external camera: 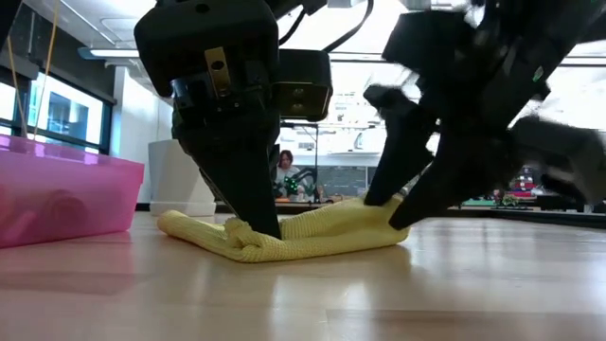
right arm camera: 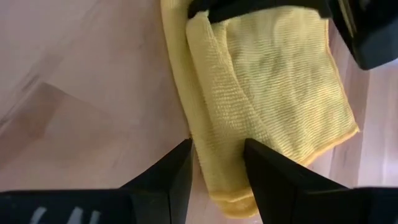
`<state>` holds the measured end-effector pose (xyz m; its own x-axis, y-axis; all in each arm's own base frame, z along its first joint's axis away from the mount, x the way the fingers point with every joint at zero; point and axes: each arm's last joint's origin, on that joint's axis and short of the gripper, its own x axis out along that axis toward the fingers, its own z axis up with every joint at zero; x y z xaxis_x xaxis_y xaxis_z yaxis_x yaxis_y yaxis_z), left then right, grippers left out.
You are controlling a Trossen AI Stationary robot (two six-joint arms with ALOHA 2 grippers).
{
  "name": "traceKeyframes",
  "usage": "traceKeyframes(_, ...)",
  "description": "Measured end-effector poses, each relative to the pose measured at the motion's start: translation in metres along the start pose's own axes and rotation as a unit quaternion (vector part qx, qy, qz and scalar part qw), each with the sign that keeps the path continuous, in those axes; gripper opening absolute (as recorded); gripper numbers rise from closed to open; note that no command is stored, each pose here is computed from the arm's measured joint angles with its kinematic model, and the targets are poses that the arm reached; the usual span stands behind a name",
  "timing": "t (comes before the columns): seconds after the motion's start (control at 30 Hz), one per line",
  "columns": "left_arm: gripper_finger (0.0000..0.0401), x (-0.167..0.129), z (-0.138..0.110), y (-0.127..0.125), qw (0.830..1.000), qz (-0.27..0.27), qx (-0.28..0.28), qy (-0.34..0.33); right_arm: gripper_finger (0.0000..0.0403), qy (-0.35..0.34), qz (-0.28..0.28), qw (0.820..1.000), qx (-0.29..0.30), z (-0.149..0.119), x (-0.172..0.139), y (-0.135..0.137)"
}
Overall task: Roll microfiber towels into tight, uniform cylinder then place into a basket
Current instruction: Roll the yellow towel
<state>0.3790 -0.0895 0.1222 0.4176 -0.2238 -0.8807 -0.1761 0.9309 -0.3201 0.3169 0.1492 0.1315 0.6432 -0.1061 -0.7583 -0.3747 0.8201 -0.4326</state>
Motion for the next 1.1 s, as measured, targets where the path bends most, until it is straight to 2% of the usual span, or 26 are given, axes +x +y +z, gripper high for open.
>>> traceKeyframes(0.23, 0.001, 0.0, 0.0, 0.0, 1.0, -0.006, -0.007, 0.004, 0.0138, 0.031, 0.021, 0.999, 0.005, -0.011, 0.019, -0.005)
traceKeyframes(0.43, 0.001, 0.0, 0.0, 0.0, 1.0, -0.007, -0.01, 0.004, 0.0133, 0.038, 0.023, 0.999, 0.021, -0.013, 0.021, -0.004)
traceKeyframes(0.63, 0.0016, -0.002, 0.002, 0.001, 1.0, -0.011, -0.012, 0.002, 0.008, 0.063, 0.048, 0.994, 0.074, -0.019, 0.023, -0.008)
traceKeyframes(0.83, 0.0053, -0.012, 0.002, -0.001, 1.0, -0.011, 0.014, 0.0, 0.0009, 0.069, 0.069, 0.988, 0.12, -0.021, 0.024, -0.01)
traceKeyframes(1.1, 0.0121, -0.038, -0.004, -0.003, 1.0, 0.005, 0.011, 0.028, 0.0003, 0.071, 0.077, 0.98, 0.172, -0.02, 0.023, -0.009)
